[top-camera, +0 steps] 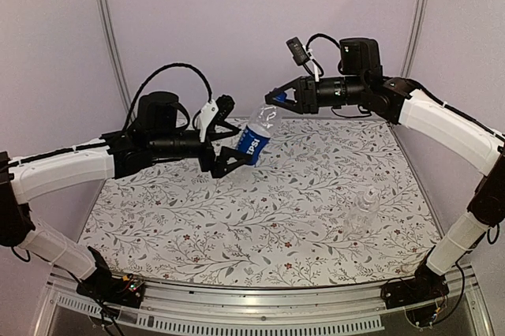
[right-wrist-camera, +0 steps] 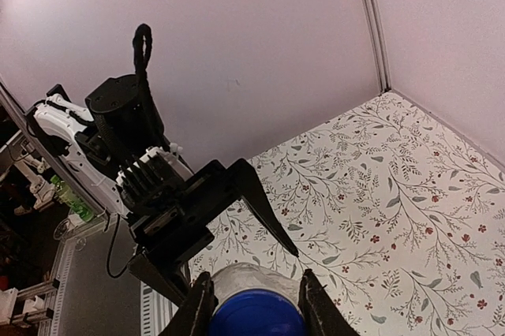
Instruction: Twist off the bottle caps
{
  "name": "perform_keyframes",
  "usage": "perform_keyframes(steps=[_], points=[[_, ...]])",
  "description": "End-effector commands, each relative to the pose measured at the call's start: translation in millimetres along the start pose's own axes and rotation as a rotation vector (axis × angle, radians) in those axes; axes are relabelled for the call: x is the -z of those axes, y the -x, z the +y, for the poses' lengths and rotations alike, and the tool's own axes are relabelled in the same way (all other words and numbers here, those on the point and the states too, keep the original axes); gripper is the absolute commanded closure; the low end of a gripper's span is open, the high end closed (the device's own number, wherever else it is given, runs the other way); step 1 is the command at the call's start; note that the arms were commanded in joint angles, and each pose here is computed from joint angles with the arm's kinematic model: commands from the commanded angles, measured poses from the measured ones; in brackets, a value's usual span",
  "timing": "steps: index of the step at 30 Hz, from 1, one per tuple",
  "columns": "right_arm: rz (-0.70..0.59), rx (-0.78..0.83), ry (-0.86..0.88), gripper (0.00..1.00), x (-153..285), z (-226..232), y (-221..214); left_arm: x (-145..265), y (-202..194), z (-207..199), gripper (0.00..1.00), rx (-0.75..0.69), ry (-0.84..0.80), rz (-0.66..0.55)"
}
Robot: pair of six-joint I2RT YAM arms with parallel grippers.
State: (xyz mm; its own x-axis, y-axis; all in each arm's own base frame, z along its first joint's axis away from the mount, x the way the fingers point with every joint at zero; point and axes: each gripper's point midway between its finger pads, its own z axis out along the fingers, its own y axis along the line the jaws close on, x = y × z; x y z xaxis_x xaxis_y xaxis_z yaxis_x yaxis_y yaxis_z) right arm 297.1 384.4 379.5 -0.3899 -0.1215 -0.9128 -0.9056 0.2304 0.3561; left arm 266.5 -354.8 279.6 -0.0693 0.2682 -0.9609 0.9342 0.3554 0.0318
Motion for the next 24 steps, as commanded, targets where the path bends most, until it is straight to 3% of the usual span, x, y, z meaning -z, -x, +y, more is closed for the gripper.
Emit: perform_keyframes(steps=[1,14,24], points=[[-0.046,0.037,0.064,1.0,3.4,24.1,14.7,-7.0,-4.3,-13.4,0.07,0.034,-0.069,-0.006],[-0.025,0.038,0.089,1.0,-13.5,24.4,4.4,-11.7,-5.0,-18.4,0.22,0.091,-0.111,-0.032],[0.012,0.043,0.086,1.0,-21.3,22.1,-5.0,-13.8,-5.9,-20.1,0.27,0.098,-0.126,-0.034]])
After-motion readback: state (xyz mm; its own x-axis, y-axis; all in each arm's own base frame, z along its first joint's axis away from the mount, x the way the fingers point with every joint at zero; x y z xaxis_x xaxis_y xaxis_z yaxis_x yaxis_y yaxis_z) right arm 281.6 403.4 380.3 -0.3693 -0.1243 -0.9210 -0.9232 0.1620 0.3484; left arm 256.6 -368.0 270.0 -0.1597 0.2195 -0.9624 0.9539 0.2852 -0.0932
